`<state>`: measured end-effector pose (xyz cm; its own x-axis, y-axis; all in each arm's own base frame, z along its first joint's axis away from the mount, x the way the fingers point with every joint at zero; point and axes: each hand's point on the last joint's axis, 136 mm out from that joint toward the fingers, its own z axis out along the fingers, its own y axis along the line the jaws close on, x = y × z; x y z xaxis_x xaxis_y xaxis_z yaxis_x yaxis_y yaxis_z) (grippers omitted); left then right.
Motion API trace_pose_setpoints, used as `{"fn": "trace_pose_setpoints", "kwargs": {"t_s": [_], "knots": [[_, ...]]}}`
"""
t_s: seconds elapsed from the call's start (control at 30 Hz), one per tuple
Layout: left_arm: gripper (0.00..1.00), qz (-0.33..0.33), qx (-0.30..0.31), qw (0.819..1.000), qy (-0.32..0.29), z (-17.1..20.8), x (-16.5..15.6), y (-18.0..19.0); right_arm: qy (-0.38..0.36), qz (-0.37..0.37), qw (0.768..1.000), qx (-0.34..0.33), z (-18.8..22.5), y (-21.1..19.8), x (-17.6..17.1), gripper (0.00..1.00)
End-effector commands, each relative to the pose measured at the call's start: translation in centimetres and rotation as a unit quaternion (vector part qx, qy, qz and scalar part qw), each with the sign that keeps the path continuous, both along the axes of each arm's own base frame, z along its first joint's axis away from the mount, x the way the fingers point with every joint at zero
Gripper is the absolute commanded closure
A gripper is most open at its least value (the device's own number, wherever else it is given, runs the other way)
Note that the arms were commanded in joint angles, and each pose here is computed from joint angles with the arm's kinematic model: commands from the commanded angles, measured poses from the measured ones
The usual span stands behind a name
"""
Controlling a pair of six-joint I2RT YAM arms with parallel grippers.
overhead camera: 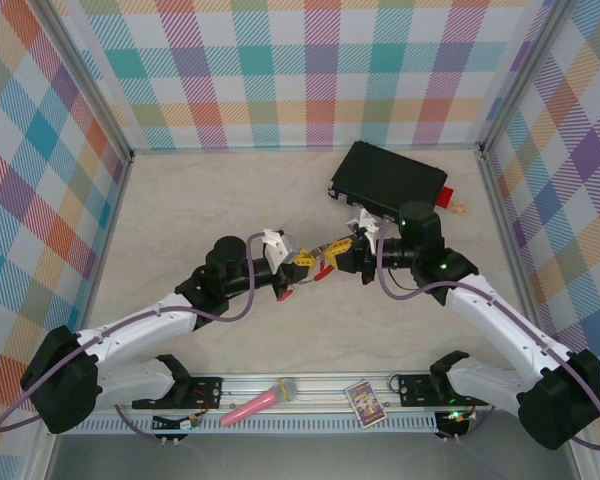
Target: Put the keys on the keyring
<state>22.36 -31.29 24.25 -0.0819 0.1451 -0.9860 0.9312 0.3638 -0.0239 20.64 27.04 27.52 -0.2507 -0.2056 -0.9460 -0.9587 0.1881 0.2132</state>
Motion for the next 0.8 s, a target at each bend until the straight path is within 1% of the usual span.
{"fn": "trace_pose_setpoints", "kwargs": {"t_s": [0.0, 0.23, 0.4, 0.47, 0.6, 0.77], "knots": [[1.00, -0.025, -0.007, 1.000, -0.014, 1.4, -0.6, -1.0, -0.010, -0.001, 1.000, 0.007, 0.3, 0.3, 0.1, 1.00], [1.00, -0.025, -0.007, 1.000, -0.012, 1.3, -0.9, -1.2, -0.014, -0.008, 1.000, -0.005, -0.1, 0.3, 0.3, 1.00], [1.00, -0.006, -0.010, 1.000, -0.020, 1.8, -0.6, -0.7, -0.019, -0.019, 1.000, -0.010, -0.4, 0.0, 0.4, 1.00], [1.00, 0.014, -0.005, 1.000, -0.025, 1.7, 0.0, -0.3, -0.020, -0.024, 0.999, -0.012, -0.4, -0.1, 0.4, 1.00], [1.00, 0.055, 0.014, 0.998, -0.038, 1.5, 1.3, 0.5, -0.016, -0.037, 0.999, -0.022, -0.9, -0.4, 0.6, 1.00], [1.00, 0.076, 0.062, 0.994, -0.043, 0.1, 2.3, 0.8, -0.005, -0.073, 0.997, -0.034, -2.5, -0.9, 1.5, 1.00]]}}
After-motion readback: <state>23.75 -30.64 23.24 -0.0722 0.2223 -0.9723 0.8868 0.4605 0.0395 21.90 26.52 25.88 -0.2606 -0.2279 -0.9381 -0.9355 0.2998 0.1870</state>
